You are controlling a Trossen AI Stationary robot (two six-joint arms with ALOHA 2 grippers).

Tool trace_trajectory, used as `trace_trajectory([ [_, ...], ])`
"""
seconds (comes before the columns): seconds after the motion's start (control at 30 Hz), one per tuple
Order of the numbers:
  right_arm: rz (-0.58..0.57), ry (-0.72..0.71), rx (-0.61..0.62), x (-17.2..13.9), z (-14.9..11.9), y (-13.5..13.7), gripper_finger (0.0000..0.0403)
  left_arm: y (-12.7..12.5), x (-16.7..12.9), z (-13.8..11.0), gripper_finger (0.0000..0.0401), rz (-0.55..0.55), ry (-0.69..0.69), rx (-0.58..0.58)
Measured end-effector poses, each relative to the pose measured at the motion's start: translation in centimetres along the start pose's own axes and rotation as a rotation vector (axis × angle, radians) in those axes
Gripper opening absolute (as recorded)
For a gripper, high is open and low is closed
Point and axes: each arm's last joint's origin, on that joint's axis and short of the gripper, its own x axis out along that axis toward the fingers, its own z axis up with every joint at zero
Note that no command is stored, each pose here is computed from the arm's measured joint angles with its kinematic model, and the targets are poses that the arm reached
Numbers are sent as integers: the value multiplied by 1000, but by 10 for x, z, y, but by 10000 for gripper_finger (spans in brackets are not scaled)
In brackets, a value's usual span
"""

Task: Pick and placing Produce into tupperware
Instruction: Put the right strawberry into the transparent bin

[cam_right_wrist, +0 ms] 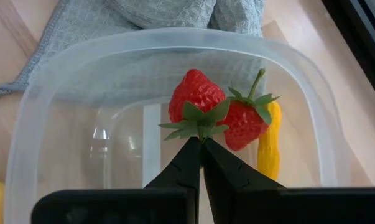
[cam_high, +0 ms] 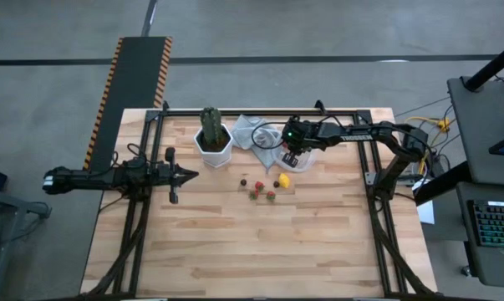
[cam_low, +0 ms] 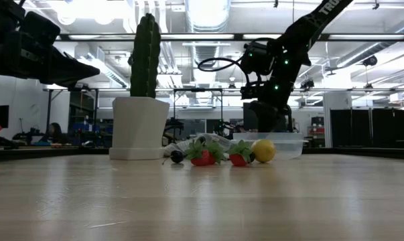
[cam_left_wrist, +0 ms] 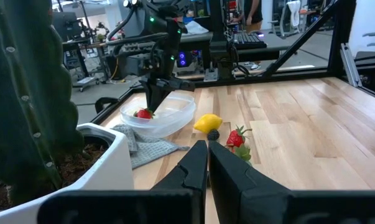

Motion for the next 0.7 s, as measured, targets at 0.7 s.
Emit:
trace_trajectory([
  [0.7, 3, 0, 8, 0, 0, 0, 8, 0, 0, 0, 0, 0, 0, 0],
])
